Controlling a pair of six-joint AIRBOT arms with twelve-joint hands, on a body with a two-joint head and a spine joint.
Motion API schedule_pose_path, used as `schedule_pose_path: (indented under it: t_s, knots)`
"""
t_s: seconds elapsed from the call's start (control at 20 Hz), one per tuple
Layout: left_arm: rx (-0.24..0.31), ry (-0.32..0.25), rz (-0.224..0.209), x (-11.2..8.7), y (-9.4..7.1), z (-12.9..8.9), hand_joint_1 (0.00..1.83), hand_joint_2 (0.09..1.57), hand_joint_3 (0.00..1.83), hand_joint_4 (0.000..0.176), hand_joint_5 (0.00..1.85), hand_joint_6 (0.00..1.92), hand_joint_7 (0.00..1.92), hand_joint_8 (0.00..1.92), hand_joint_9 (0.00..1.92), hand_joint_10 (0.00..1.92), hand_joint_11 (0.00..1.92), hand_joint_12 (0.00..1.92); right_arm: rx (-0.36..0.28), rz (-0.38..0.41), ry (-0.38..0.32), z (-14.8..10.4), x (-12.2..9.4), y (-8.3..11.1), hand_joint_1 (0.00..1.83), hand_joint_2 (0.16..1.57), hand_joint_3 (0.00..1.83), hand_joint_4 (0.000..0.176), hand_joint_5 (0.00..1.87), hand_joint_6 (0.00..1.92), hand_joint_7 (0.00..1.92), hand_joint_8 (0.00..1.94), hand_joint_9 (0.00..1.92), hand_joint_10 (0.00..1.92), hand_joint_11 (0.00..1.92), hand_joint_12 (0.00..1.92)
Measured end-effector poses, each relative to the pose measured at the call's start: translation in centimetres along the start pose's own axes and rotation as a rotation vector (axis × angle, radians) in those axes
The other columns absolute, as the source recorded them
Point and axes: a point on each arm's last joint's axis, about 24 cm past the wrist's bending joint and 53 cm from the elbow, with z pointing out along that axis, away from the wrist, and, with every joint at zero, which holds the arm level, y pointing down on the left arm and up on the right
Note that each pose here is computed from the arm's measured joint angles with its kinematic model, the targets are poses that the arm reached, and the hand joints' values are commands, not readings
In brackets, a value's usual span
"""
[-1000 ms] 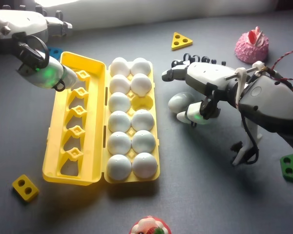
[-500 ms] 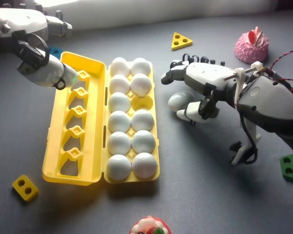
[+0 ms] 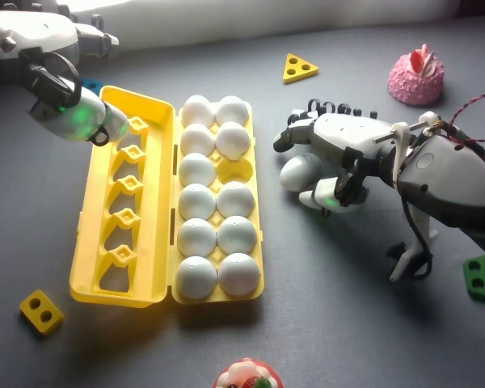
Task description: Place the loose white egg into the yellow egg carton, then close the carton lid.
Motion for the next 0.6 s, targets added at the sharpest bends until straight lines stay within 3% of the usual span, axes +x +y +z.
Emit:
schedule_pose_path:
  t_s: [0.05,0.5,0.6]
  knots:
    - [-0.001,-0.001,0.0,-0.04,0.03,0.01,0.58,1.21,0.0,0.056,0.13,0.0,0.11,0.0,0.2,0.01,0.0,0.73,0.0,-0.001,-0.003,0.02,-0.09,-0.01,1.29,1.16,0.0,0.0,0.34,0.37,0.0,0.0,0.0,0.0,0.0,0.0]
    - [-0.009,-0.011,-0.007,-0.52,0.22,0.05,0.57,1.21,0.0,0.069,0.09,0.0,0.09,0.0,0.17,0.0,0.0,0.71,-0.003,0.001,0.003,0.04,0.0,0.19,1.27,1.16,0.0,0.0,0.36,0.52,0.0,0.0,0.0,0.0,0.0,0.0]
    - [-0.009,-0.011,-0.007,-0.52,0.22,0.05,0.53,1.22,0.0,0.061,0.13,0.0,0.12,0.0,0.22,0.01,0.0,0.8,-0.006,-0.002,0.005,0.05,0.03,0.3,1.27,1.16,0.0,0.0,0.37,0.53,0.0,0.0,0.0,0.0,0.0,0.0]
